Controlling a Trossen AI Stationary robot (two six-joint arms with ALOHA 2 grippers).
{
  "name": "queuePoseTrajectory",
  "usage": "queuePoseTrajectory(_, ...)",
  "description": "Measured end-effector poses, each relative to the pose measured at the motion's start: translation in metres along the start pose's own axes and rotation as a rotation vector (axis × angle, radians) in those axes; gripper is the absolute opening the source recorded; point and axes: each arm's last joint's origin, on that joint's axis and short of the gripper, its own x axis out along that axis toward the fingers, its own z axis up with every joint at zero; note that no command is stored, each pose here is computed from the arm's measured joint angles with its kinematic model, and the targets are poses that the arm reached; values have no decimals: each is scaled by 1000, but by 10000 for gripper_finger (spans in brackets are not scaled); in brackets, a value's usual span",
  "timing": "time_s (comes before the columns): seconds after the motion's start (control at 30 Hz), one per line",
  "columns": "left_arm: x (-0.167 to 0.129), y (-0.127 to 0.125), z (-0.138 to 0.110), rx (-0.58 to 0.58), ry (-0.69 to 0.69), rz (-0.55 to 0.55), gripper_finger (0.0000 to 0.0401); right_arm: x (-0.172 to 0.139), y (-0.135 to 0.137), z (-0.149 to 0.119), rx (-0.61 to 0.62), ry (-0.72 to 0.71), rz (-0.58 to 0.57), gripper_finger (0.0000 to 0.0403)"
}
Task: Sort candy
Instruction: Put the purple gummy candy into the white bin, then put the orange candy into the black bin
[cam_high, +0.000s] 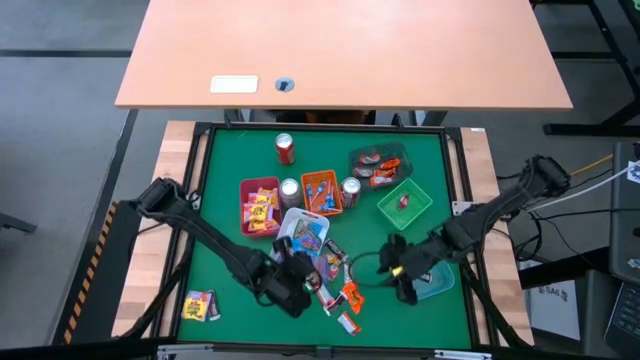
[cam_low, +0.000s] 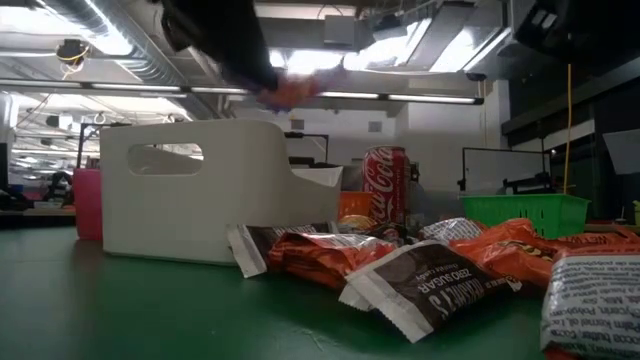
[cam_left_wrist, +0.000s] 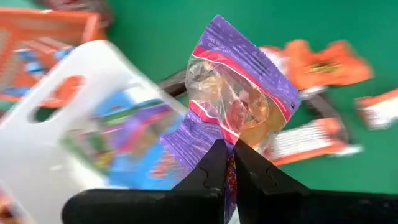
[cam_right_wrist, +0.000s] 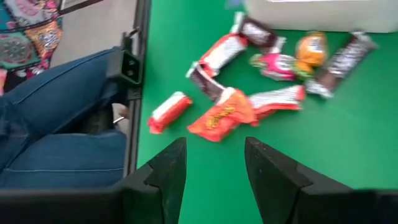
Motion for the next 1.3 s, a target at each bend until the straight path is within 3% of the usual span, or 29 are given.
queuePoseTrajectory(0.2,10,19,5,16,62,93,20,28,16,-7,32,8,37,161)
queuePoseTrajectory(0.53,19,32,15,1,64,127,132,72,16,-27,181,105,-53,161)
queuePoseTrajectory(0.7,20,33,16,-3,64,130,164,92,11,-34,258,120,-122,161)
queuePoseTrajectory(0.93,20,33,16,-3,63,130,174,114,13,-34,271,62,-89,161)
queuePoseTrajectory(1.3,20,33,16,-4,61,129,167,123,9,-34,266,-19,-161,161)
